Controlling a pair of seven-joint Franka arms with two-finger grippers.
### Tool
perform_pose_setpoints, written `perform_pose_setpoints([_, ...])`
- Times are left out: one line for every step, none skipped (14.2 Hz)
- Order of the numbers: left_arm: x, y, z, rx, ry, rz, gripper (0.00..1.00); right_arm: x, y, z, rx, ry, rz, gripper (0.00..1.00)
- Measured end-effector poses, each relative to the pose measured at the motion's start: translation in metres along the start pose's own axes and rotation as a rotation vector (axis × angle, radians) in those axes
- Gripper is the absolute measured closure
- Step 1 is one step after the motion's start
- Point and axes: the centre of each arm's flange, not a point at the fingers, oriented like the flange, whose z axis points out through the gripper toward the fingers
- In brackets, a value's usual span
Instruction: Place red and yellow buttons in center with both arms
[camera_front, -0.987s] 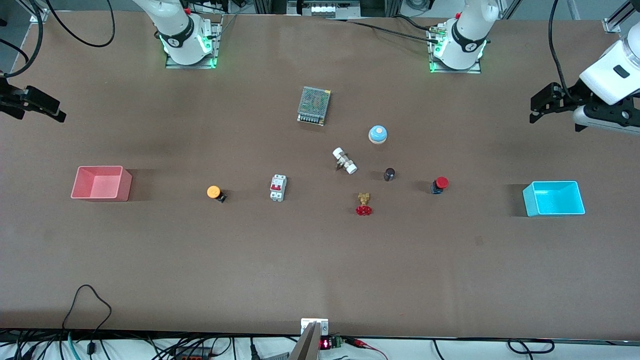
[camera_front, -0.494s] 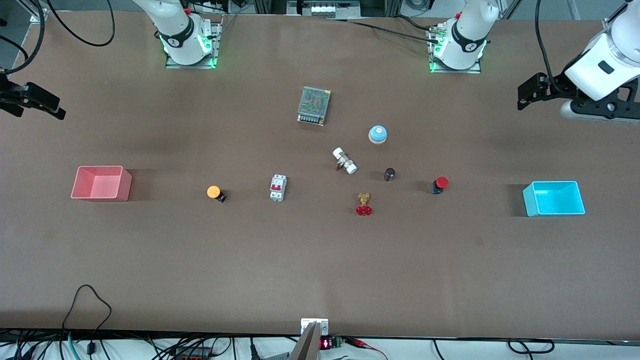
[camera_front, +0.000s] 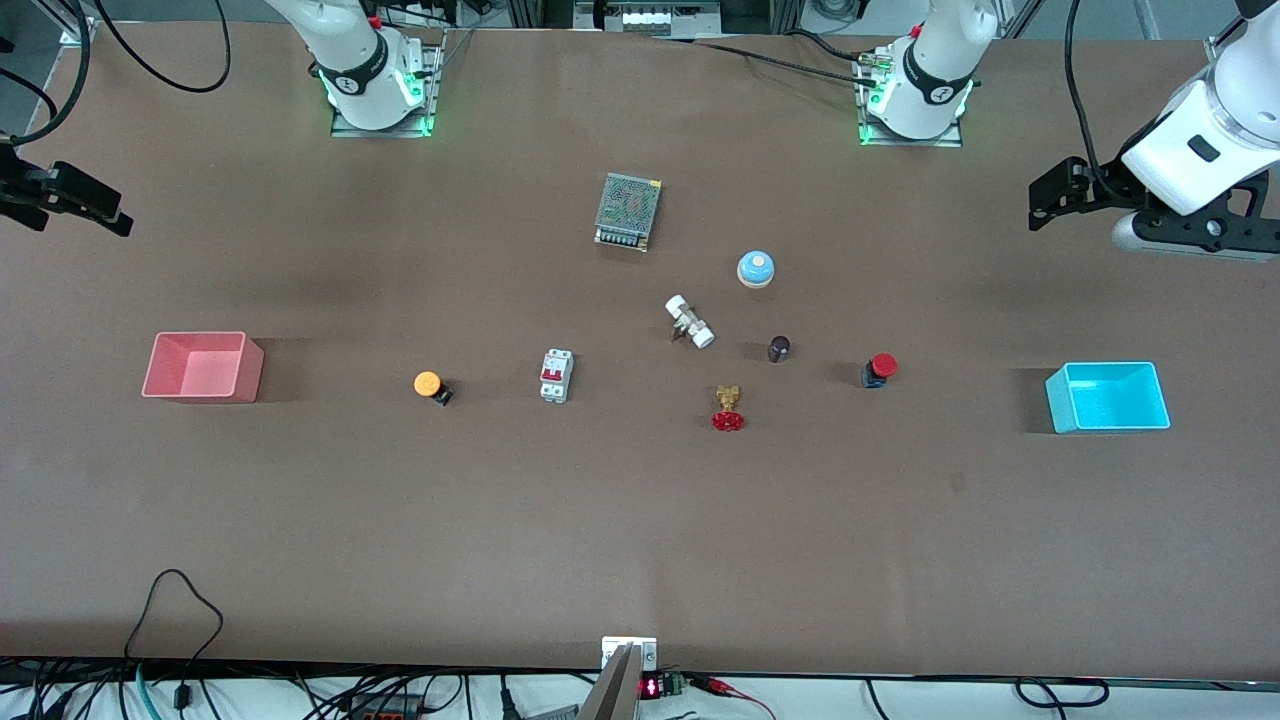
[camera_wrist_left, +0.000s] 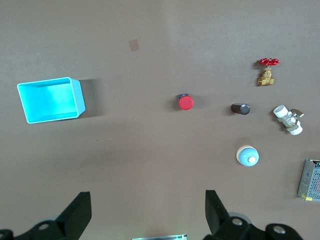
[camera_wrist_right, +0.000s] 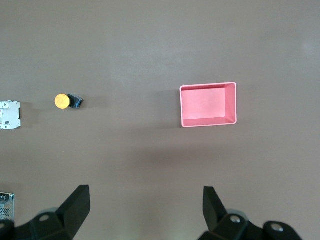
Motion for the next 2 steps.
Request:
perform_pose_setpoints([0.0003, -0.0001, 0.0001, 0.0, 0.0, 0.0, 0.0, -0.0005, 0.0, -0.0008, 0.0, 0.001, 0.0, 0.0])
perform_pose_setpoints([0.0005, -0.0002, 0.0002, 0.0, 0.0, 0.0, 0.0, -0.0008, 0.0, -0.0011, 0.0, 0.001, 0.0, 0.0])
